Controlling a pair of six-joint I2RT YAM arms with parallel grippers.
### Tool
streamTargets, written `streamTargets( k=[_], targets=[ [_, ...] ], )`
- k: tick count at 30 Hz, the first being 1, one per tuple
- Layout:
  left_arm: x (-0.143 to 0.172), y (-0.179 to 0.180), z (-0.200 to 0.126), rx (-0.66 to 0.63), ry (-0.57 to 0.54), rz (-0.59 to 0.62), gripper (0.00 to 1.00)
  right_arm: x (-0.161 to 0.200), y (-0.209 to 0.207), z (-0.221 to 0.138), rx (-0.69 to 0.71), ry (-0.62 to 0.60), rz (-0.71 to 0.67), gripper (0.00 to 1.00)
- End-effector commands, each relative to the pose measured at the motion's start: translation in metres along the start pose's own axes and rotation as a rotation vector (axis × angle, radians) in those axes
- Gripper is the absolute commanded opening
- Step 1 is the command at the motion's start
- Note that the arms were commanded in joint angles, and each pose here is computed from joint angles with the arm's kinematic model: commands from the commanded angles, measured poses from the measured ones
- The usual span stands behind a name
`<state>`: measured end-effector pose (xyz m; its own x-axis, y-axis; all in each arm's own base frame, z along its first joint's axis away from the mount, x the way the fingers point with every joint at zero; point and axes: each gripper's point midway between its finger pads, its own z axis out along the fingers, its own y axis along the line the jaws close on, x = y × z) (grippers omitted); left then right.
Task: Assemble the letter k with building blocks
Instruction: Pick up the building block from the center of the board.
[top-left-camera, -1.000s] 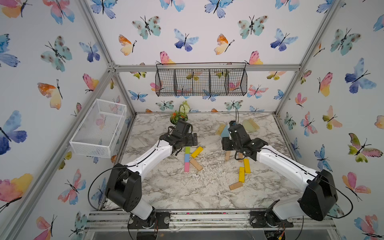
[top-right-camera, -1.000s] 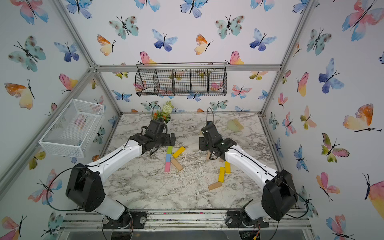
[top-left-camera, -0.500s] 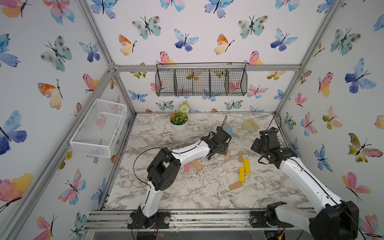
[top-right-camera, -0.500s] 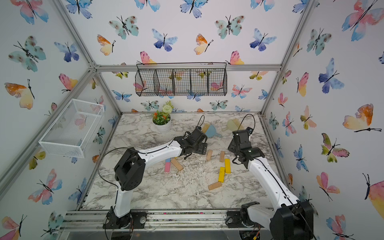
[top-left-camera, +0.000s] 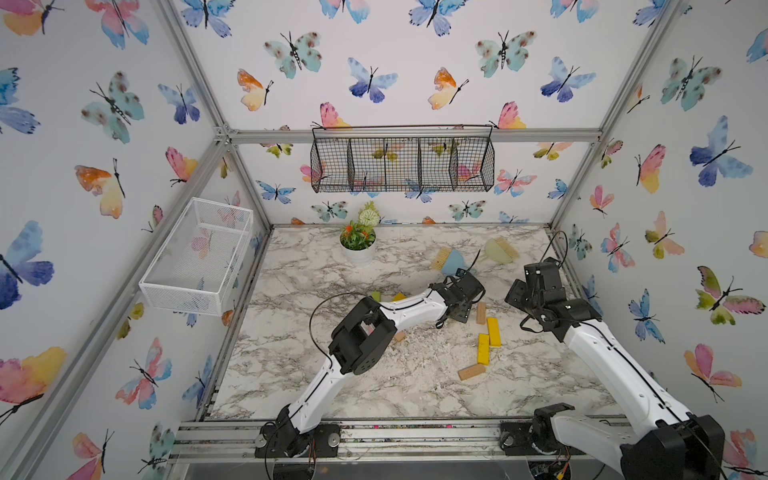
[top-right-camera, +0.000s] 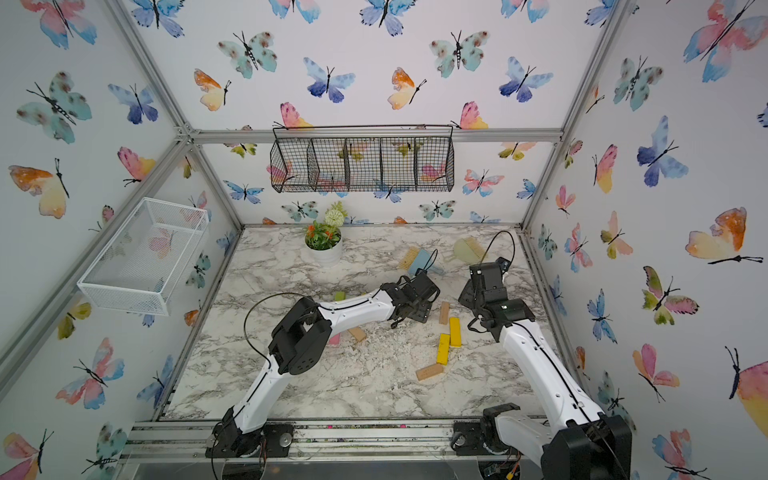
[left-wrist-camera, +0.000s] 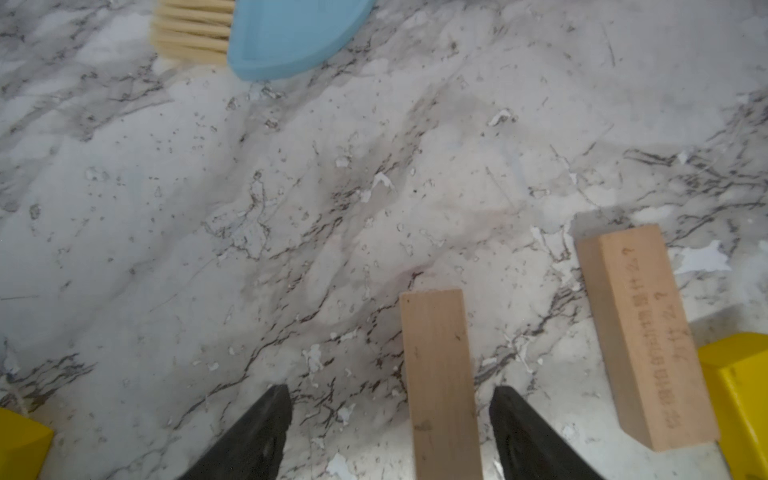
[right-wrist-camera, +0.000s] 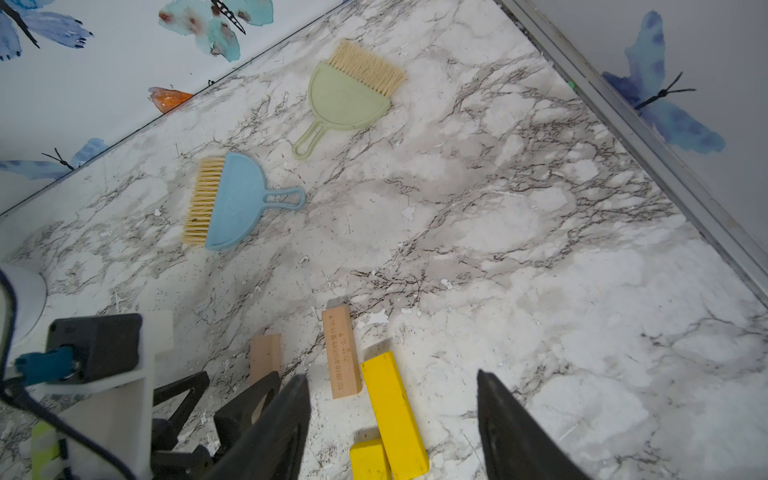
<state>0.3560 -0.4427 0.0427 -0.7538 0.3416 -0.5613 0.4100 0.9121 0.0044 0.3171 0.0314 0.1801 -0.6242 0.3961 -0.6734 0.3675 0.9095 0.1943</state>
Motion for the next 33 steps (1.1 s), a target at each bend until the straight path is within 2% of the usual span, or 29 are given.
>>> streamTargets(
  k=[1,5,10,25,29,33],
  targets=[
    [0.011,0.002,0.013,-0.055,0.021,0.049,0.78,0.009,-0.003,0.002,0.002,0.037,-0.001,0.65],
    [0.014,0.001,0.019,-0.059,0.029,0.053,0.75,0.011,-0.003,0.003,0.004,0.042,-0.002,0.65],
    [0.015,-0.001,0.022,-0.052,0.034,0.058,0.65,0.012,-0.003,0.005,0.003,0.049,-0.004,0.65],
    [0.022,0.001,0.022,-0.046,0.053,0.041,0.26,0.017,-0.004,0.007,0.003,0.057,-0.003,0.64],
    [0.019,0.006,0.02,-0.06,0.047,0.016,0.22,0.019,-0.004,0.008,-0.002,0.063,-0.002,0.64],
    [0.011,0.027,0.012,-0.107,0.033,-0.065,0.22,0.018,-0.004,0.006,-0.005,0.056,-0.001,0.64]
  ],
)
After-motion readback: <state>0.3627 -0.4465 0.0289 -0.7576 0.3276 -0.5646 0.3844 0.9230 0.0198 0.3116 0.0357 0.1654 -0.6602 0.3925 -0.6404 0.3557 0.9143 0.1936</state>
